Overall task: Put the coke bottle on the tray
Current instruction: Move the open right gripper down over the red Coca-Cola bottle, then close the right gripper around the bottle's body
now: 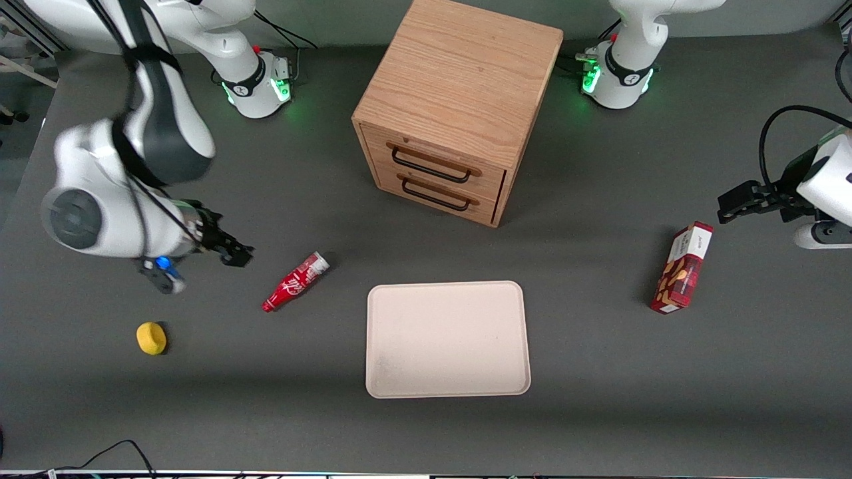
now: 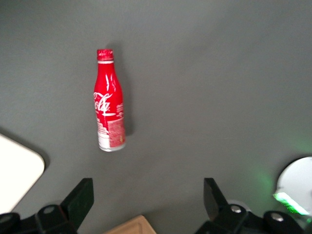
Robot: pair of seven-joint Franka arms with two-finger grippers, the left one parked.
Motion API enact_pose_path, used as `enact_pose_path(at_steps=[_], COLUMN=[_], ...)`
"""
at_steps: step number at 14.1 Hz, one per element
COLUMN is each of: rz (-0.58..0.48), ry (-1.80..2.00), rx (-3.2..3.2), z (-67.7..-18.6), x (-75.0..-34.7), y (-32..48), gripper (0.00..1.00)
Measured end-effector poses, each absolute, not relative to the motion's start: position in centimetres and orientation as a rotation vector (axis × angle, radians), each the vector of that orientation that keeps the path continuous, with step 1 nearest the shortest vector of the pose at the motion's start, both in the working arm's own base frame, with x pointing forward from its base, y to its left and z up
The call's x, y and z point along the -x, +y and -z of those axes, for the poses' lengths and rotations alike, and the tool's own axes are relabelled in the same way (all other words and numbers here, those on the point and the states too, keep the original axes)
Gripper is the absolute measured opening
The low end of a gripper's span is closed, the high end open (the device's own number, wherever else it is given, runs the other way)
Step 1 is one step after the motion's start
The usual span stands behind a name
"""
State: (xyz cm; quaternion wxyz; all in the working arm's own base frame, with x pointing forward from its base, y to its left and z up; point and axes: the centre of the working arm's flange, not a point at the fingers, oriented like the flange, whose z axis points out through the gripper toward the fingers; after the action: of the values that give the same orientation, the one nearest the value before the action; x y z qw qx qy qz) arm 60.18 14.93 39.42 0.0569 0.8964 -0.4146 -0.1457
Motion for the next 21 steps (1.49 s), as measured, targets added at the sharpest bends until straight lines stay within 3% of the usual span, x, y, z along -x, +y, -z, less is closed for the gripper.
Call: enact_pose_path(at_steps=[3,12,20,21], rz=[0.431,0.316,0.292,0.296], ry=[-1.331,-1.411,-1.427,-1.425], rx=[-2.685,-2.729,-2.734,-2.732], z=[-33.7,-23.0,-17.7,-17.4], x=[-60.9,-61.4,-60.8,-60.7], y=[17.2,16.9,16.6,16.6], gripper=[1.00,1.00,1.00,0.91])
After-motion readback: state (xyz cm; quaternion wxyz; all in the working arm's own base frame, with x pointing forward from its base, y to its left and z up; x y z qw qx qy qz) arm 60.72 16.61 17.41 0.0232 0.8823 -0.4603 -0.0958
